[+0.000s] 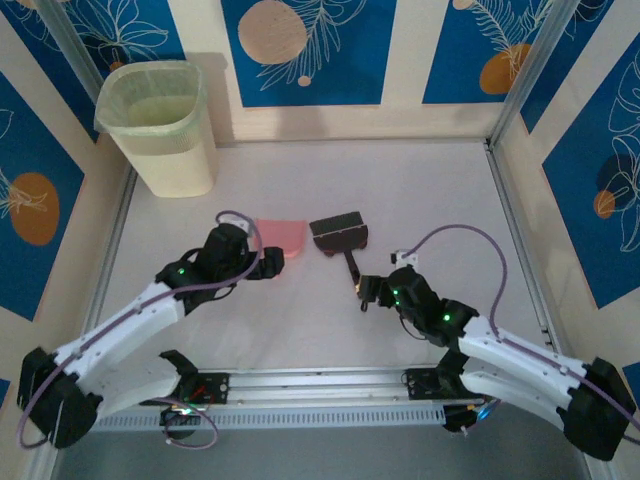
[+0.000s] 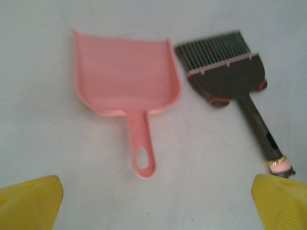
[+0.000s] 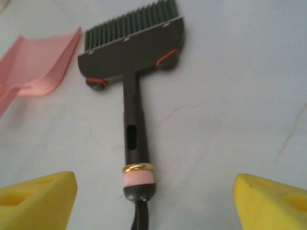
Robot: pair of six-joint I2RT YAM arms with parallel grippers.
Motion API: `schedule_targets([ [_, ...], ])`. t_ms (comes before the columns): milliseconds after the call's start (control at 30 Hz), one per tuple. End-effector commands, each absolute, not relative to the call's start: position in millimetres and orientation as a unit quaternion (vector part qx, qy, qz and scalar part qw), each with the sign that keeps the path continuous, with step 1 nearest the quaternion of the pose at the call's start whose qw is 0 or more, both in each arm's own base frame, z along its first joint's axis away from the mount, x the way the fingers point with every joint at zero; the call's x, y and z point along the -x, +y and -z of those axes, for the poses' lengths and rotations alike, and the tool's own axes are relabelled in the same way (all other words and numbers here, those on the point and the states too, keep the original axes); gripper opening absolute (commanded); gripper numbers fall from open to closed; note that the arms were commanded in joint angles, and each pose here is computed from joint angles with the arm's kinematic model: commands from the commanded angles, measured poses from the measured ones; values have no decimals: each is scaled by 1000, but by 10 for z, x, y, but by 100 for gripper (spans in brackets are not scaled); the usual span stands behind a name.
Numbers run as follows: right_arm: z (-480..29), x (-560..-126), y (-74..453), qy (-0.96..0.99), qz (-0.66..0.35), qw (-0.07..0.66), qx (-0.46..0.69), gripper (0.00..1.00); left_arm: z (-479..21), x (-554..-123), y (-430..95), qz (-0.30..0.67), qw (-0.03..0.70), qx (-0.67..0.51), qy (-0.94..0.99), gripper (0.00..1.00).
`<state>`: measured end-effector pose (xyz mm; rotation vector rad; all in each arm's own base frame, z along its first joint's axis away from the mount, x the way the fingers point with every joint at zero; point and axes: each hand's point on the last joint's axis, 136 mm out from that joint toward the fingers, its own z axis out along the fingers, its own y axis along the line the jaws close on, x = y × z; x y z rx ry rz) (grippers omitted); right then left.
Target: Sweep away the paper scraps from the table
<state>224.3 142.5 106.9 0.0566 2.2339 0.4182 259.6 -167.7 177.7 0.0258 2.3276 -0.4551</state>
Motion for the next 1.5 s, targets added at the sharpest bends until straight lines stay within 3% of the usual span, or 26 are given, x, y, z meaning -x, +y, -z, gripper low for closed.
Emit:
schedule_targets([
  [0,-1063,-2227,1183,885,-150,435,-72,85,-2009,-2641,-1402,150,445,38,882,100],
  [33,-1076,-2223,1136,883,-148,439,-82,87,-2097,-2641,-1354,150,460,47,874,100],
  [67,-1086,-2216,1099,881,-145,441,-88,95,-2174,-2637,-1313,150,471,54,867,100],
  [300,-1161,-2209,1016,882,-140,435,-110,99,-2693,-2751,-1250,141,509,65,847,100],
  [400,-1364,-2238,1088,890,-147,421,-100,99,-2843,-2898,-1241,134,495,67,856,100],
  [533,-1604,-2381,1192,907,-147,381,-100,99,-2792,-3263,-1145,249,413,148,864,100],
  [633,-1768,-2636,1244,906,-152,384,-95,99,-2779,-3547,-882,280,405,213,844,100],
  [867,-1937,-3409,773,855,-99,495,-118,99,-2548,-3887,34,191,491,291,798,100],
  [967,-1930,-3532,418,822,-54,545,-154,99,-2340,-3854,382,149,524,305,782,100],
  [1067,-1909,-3640,292,790,-3,603,-109,99,-2087,-3735,640,127,571,315,748,100],
  [1233,-1538,-3775,114,832,34,547,-90,99,-1887,-3402,929,35,665,301,682,100],
  [1467,-1187,-3787,134,845,-1,531,-64,99,-1683,-3363,941,-37,629,237,740,100],
])
